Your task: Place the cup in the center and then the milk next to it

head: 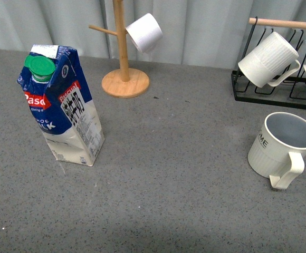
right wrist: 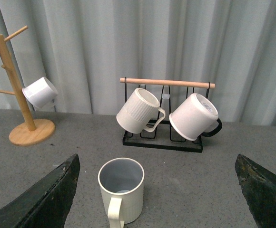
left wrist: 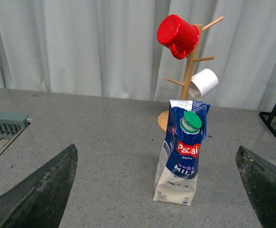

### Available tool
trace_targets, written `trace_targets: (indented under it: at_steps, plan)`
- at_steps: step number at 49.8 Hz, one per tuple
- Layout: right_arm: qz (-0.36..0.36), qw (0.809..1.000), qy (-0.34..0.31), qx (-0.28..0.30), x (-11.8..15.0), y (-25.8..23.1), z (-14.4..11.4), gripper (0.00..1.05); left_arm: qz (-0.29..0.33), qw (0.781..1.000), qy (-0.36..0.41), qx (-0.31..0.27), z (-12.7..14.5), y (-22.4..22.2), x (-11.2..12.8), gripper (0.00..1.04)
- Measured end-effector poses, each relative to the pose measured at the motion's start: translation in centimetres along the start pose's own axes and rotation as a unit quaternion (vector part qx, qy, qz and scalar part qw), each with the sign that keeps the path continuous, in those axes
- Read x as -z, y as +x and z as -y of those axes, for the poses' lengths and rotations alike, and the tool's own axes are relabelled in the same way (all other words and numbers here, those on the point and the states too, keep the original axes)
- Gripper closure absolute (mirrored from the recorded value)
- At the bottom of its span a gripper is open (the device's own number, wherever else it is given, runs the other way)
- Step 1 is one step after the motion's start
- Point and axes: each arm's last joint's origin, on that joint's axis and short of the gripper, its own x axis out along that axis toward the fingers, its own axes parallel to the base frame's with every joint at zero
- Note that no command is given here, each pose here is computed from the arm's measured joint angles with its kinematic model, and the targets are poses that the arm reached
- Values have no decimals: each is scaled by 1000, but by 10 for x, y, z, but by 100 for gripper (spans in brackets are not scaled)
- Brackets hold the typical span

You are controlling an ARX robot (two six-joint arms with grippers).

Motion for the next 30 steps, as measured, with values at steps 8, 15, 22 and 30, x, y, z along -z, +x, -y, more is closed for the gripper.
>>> trace_targets:
  at_steps: [8, 15, 22, 30]
  plan:
    - [0, 1000, 0, 0, 0, 0, 0, 9, 0, 1000, 0, 0, 0, 0, 0, 7]
    - [0, 1000, 0, 0, 0, 0, 0, 9, 0, 1000, 0, 0, 0, 0, 0, 7]
    - [0, 1000, 0, 0, 0, 0, 0, 9, 0, 1000, 0, 0, 0, 0, 0, 7]
    - [0, 1000, 0, 0, 0, 0, 0, 9, 0, 1000, 0, 0, 0, 0, 0, 7]
